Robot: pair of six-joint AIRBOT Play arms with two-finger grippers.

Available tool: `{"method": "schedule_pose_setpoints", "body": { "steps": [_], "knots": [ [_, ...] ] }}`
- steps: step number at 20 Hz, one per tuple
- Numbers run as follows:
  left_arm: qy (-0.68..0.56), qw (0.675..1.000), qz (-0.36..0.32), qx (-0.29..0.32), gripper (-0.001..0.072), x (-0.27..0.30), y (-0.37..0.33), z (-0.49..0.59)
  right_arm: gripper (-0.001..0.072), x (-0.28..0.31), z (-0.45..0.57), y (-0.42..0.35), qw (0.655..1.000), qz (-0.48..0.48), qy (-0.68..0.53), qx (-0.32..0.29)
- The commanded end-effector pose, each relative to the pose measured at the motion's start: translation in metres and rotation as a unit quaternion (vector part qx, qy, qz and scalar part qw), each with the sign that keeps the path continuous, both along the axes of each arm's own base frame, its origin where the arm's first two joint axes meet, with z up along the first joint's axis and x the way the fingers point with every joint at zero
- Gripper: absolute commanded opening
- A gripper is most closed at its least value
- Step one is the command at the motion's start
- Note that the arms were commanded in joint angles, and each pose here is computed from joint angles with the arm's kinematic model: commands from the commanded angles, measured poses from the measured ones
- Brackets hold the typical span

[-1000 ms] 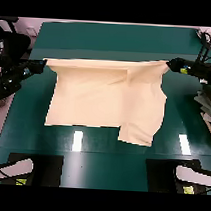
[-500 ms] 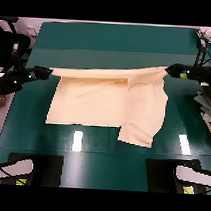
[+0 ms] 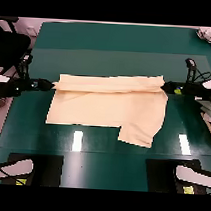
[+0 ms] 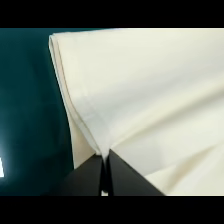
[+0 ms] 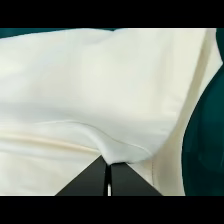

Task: Fold the shirts.

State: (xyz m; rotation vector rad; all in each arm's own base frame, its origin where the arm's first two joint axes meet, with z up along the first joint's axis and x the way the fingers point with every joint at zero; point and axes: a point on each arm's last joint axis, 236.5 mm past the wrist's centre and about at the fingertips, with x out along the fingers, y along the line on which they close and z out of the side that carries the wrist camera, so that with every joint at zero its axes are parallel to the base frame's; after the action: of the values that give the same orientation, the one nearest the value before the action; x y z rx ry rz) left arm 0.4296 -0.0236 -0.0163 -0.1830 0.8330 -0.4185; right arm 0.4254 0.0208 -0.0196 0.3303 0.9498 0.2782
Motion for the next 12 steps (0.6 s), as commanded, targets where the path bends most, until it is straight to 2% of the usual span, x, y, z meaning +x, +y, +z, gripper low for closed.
{"method": "schedule_pose_setpoints", "body": {
  "steps": [1, 12],
  "knots": [
    [0.028, 1.000, -0.003, 0.004, 0.0024, -0.015, -0.001, -0.019, 0.0017, -0.013, -0.016, 0.003, 1.000, 0.001, 0.022, 0.004],
    [0.035, 0.999, -0.007, 0.006, 0.0025, -0.019, -0.002, -0.024, 0.0018, -0.022, -0.037, 0.004, 0.999, 0.010, 0.053, 0.002]
  ]
}}
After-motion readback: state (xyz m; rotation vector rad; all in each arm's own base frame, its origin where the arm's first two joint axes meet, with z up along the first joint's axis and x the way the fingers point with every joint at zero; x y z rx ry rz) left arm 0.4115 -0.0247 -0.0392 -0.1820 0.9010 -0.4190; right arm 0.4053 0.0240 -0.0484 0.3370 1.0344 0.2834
